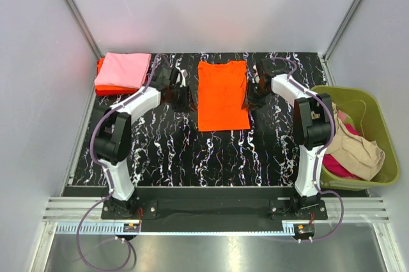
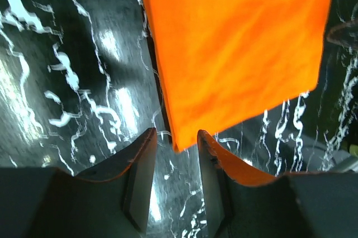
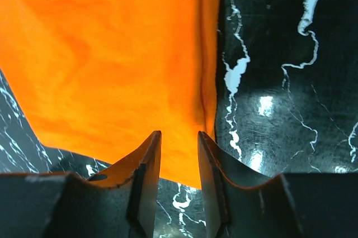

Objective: Fold and stack the t-shirts
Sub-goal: Fold the tshirt

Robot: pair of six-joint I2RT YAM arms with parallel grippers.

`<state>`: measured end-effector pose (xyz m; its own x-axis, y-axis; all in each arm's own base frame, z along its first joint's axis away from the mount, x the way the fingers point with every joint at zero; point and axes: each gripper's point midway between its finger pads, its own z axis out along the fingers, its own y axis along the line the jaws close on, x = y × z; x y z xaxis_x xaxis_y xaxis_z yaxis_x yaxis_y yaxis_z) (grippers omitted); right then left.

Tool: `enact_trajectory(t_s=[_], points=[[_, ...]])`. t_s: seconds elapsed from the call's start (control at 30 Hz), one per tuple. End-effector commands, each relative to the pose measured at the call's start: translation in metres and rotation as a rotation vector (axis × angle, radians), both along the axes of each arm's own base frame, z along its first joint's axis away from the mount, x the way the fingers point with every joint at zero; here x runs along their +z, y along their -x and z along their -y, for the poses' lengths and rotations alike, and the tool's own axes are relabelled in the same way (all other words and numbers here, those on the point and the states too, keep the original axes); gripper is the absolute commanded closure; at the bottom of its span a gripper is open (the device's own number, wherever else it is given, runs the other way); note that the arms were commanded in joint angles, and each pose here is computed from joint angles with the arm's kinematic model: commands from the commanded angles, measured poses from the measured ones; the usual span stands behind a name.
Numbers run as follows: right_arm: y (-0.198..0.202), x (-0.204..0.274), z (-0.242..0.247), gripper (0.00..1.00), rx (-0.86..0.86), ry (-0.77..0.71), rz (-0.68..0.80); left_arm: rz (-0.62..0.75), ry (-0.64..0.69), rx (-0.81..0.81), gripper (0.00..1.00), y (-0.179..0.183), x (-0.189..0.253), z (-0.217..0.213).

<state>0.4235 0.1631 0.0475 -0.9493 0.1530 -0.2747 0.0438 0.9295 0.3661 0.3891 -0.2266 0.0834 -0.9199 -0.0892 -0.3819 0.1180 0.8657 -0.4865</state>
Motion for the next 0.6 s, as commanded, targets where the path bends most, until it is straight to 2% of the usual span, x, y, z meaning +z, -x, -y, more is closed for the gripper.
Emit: enact_trajectory(t_s=[0.0, 0.17, 0.43, 0.57], points=[[-0.003, 0.024, -0.003, 0.61, 0.085, -0.038, 0.073, -0.002, 0.069, 0.001, 0.61, 0.013, 0.002, 0.005], [0.010, 0.013, 0.002, 0.63, 0.093, -0.022, 0.038, -0.030, 0.139, -0.035, 0.61, 0.037, -0.011, 0.016], [0.009, 0.008, 0.004, 0.71, 0.105, -0.011, 0.057, -0.082, 0.230, -0.068, 0.63, 0.048, -0.026, 0.037], [0.006, 0.009, 0.009, 1.00, 0.081, 0.019, 0.080, -0.083, 0.209, -0.056, 0.64, 0.044, -0.034, 0.035]])
